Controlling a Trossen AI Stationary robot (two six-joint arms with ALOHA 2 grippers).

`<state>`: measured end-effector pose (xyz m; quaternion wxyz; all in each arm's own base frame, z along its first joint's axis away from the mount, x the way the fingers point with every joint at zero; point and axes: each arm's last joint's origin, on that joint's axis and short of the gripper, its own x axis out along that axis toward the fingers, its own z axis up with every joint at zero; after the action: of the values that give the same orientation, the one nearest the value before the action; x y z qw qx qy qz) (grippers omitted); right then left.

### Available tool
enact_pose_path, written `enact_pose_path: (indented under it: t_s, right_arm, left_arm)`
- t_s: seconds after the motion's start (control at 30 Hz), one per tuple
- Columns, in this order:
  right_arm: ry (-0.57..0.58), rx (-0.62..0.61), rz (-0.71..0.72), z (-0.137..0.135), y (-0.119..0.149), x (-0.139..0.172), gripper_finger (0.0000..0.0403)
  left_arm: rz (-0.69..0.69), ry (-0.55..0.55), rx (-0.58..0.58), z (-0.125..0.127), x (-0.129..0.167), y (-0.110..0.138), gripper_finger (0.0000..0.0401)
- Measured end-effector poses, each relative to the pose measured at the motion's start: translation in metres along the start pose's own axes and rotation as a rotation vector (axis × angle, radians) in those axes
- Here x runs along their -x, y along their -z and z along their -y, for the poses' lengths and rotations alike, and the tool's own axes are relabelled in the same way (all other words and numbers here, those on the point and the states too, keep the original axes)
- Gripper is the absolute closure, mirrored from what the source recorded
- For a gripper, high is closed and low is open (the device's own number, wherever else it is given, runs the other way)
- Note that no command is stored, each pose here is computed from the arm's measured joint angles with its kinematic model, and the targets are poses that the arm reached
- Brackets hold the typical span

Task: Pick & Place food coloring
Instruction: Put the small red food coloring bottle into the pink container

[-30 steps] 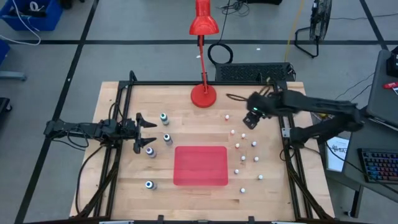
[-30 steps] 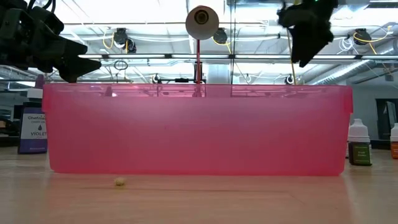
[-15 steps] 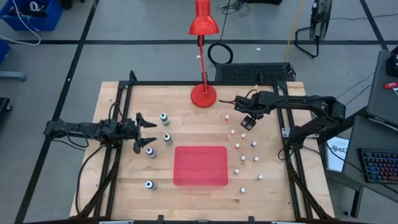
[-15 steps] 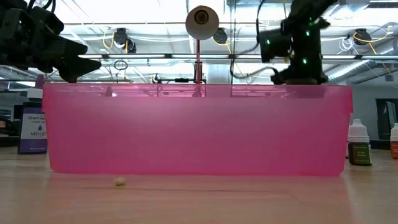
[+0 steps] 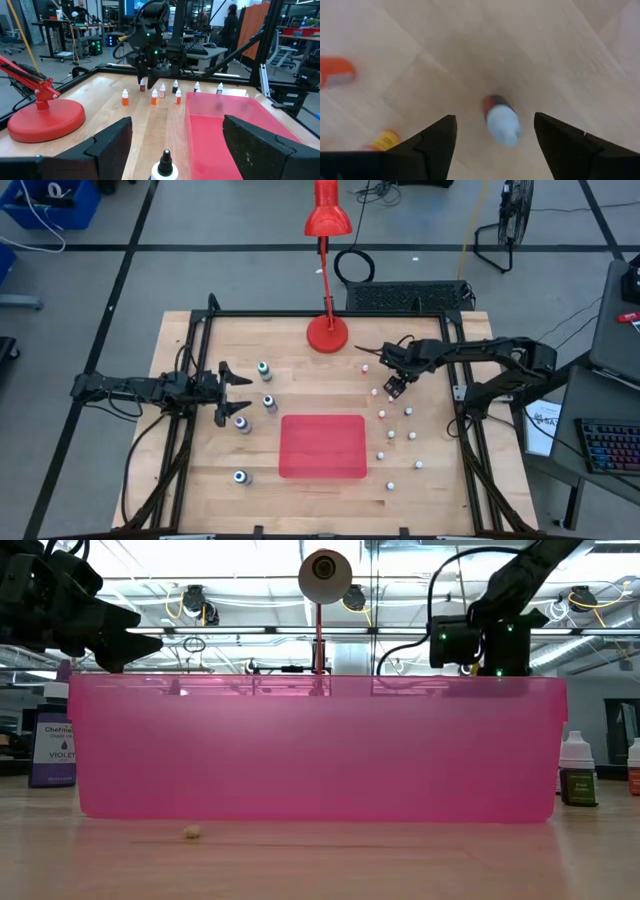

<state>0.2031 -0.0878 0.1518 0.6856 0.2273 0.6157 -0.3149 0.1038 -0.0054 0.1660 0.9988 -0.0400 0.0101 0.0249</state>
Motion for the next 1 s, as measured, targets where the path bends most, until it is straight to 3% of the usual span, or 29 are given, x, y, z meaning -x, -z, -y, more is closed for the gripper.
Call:
enact_pose_path:
  t_s: [0.87,1.0]
  right_arm:
    - [-0.014,0.021,0.045,-0.0002,0.0023,-0.0093,0.0150]
    - [-0.014,0.031,0.048,-0.0003,0.0021,-0.0093,0.0166]
  left_arm:
    - [0.000,0.000,0.000,0.0000,0.0000,0.0000,0.0096]
    - [0.000,0.000,0.000,0.0000,0.0000,0.0000,0.0095]
